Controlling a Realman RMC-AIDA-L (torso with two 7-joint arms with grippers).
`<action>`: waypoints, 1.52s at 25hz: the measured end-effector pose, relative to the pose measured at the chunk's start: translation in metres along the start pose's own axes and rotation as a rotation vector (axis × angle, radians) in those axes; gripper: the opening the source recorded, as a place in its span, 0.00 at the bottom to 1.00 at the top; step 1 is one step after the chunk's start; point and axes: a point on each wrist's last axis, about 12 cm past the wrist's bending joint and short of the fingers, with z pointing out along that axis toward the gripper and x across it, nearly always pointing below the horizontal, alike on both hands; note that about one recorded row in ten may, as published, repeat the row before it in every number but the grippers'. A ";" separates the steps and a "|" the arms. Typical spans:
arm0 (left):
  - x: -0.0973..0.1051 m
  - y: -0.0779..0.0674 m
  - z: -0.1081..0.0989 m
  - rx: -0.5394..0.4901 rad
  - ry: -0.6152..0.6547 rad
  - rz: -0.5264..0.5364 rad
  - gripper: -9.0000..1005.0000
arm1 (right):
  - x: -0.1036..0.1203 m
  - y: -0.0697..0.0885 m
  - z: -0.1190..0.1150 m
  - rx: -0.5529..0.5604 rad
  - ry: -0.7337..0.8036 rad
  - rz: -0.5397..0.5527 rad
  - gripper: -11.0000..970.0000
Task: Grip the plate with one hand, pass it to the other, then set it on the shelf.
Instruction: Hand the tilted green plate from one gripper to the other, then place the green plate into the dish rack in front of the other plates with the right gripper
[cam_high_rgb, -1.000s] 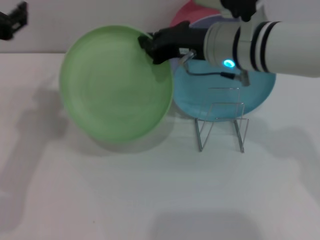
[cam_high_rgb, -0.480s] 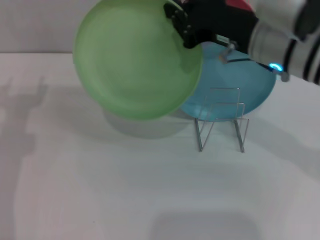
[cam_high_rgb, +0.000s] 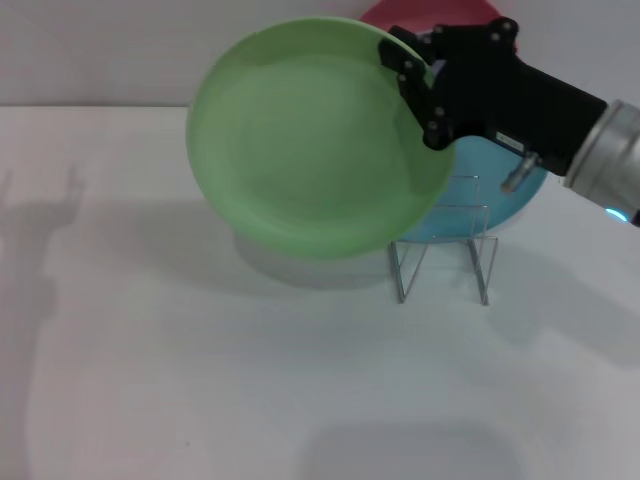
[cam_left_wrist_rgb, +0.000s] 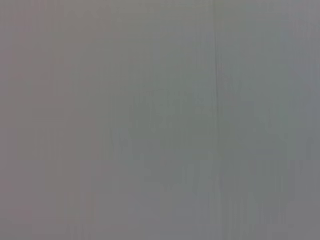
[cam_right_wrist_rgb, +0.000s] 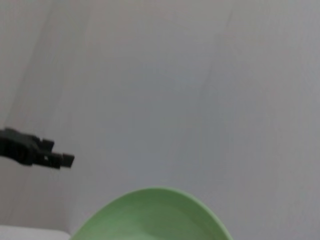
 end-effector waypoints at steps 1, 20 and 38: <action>0.001 0.000 -0.001 0.000 0.000 -0.004 0.85 | 0.001 -0.001 -0.004 0.001 -0.012 0.004 0.06; 0.021 -0.012 -0.002 0.032 0.055 -0.028 0.85 | 0.030 -0.026 -0.059 0.095 -0.145 -0.098 0.06; 0.029 -0.023 -0.001 0.067 0.078 -0.031 0.85 | 0.042 -0.040 -0.081 0.153 -0.156 -0.156 0.06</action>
